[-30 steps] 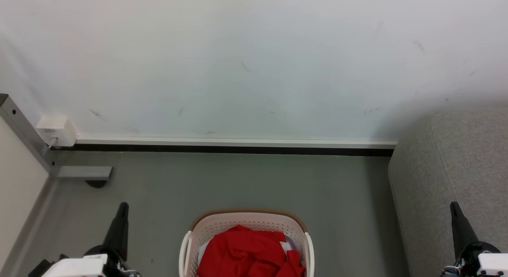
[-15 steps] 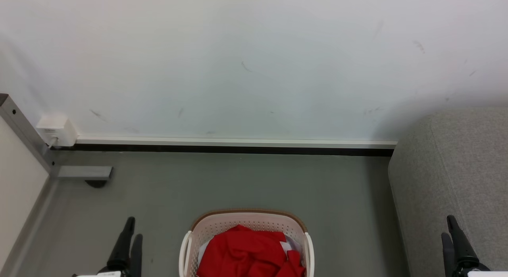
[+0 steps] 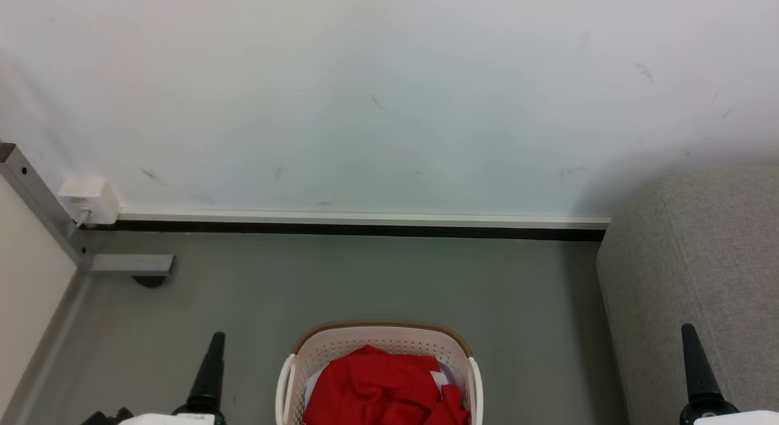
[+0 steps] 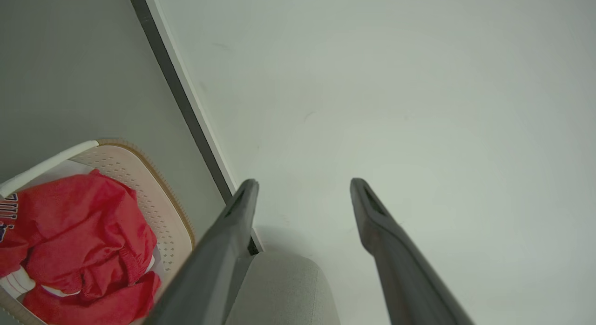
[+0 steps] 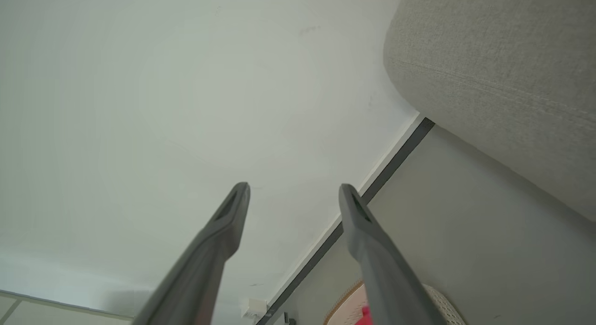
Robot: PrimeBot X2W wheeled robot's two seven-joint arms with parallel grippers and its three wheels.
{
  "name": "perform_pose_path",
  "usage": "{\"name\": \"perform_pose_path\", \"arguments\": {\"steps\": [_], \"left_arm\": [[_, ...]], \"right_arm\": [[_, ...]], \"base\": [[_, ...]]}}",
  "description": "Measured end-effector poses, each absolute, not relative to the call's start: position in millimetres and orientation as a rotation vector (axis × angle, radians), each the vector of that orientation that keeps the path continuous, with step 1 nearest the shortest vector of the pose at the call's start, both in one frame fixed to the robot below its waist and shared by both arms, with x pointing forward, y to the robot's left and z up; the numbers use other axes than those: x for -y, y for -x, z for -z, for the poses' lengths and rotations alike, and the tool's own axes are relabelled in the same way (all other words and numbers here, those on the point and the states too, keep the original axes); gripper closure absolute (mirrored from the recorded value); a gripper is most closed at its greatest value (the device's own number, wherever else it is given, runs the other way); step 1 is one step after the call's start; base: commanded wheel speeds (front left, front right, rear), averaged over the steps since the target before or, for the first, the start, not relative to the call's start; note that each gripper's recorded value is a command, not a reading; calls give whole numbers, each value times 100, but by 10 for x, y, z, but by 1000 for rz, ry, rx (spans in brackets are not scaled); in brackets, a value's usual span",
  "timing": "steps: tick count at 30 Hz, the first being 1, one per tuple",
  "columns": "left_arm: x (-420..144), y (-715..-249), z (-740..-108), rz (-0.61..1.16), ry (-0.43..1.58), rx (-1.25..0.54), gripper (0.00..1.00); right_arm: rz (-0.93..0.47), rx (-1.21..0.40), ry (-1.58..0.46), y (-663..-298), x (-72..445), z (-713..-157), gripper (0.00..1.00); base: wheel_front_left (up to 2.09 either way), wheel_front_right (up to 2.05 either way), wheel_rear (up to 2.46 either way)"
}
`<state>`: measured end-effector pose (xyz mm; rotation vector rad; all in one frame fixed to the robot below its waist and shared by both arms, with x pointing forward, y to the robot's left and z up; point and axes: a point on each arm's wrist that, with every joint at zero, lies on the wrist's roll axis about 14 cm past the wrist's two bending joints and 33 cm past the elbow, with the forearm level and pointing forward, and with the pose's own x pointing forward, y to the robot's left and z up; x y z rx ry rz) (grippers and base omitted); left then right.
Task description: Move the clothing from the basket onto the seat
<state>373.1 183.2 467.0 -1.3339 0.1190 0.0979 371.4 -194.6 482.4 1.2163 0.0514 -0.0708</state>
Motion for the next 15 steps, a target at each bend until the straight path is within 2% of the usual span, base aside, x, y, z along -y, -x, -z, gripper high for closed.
{"name": "perform_pose_path", "arguments": {"steps": [15], "left_arm": [[-1769, -3733, -4667, -98, 1032, -142, 0]], "right_arm": [[33, -34, -903, -3699, 1894, -4910, 0]], "base": [[0, 0, 0]]}}
